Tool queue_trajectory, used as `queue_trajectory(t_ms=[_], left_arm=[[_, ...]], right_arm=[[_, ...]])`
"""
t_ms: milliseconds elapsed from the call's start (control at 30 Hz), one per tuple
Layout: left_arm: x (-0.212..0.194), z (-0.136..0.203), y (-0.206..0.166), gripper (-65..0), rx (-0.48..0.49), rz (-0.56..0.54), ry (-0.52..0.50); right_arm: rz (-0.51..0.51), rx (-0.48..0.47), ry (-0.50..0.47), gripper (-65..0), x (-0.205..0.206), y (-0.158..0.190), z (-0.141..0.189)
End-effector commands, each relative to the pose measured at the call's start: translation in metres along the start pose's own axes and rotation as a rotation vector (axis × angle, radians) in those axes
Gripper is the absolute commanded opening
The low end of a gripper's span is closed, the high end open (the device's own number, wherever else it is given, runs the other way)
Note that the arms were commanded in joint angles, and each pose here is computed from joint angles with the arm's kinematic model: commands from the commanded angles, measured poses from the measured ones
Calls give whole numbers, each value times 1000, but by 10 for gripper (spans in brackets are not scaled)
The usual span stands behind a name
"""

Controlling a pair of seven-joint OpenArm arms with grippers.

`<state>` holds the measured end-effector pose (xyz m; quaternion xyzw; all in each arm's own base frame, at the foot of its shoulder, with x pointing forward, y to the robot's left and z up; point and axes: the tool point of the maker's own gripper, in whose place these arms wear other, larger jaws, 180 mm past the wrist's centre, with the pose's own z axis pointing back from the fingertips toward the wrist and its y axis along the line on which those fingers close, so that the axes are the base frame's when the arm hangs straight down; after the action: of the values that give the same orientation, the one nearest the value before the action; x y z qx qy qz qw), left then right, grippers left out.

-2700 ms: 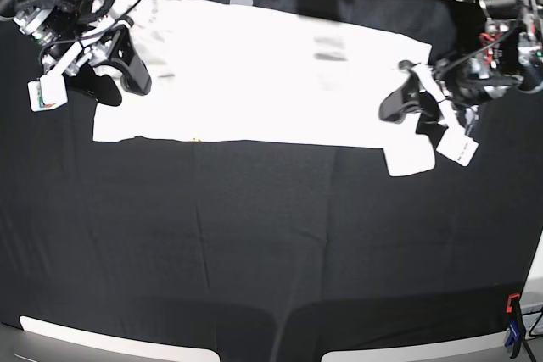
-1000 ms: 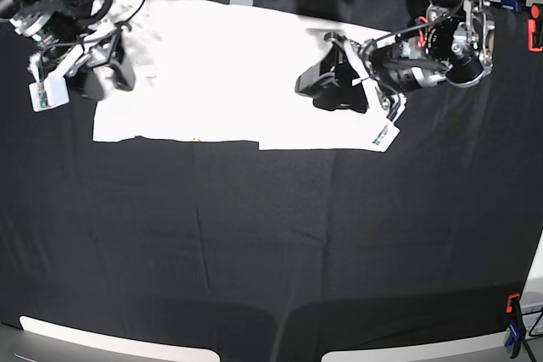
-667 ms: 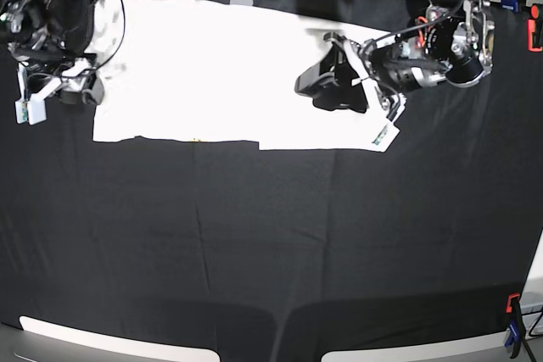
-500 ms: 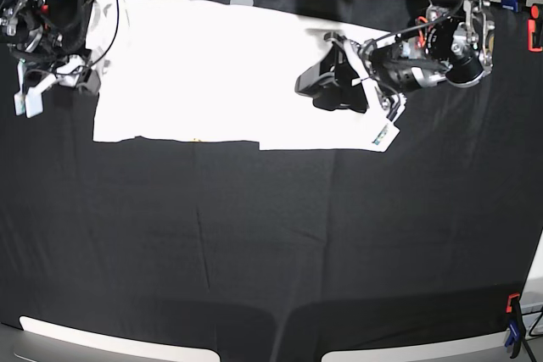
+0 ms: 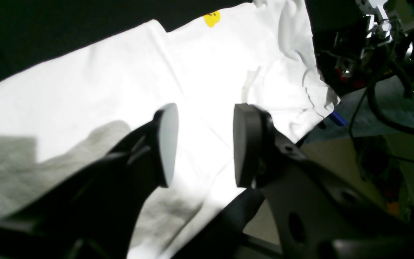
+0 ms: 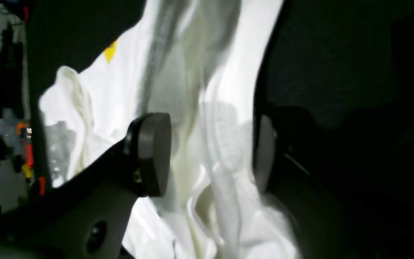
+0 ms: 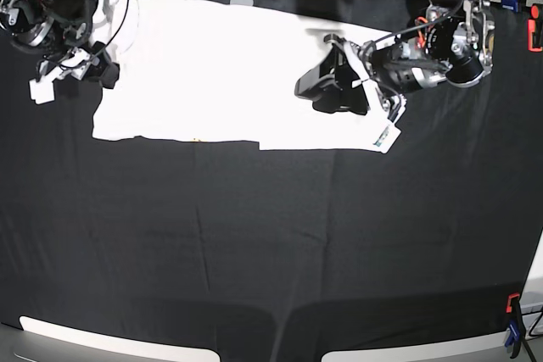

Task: Layout the t-shirt on the table in an organized manner, then fold the t-shirt properly
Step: 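Grasp the strip end nearest the right gripper with the right gripper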

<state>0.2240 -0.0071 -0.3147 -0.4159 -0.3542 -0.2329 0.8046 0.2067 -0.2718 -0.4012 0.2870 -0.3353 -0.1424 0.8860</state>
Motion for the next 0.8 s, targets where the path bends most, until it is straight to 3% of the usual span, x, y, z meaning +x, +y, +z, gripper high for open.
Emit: queue_trajectory(t_ms=[0,133,333,567,767], left_arm=[[14,2,-5,-418,-18,-19,-52],[14,2,-5,-418,-18,-19,-52],[14,2,-5,-418,-18,-19,-52],[15,2,-5,-418,-18,-19,-56],[19,2,-5,-418,-18,-19,-80]], right_arm=[[21,19,-37,-314,14,4,5],[11,52,-18,-314,10,10,5],[-19,215,13,-314,7,38,11],[-5,158,-61,-314,31,20,36],[8,144,-63,-314,36,16,41]])
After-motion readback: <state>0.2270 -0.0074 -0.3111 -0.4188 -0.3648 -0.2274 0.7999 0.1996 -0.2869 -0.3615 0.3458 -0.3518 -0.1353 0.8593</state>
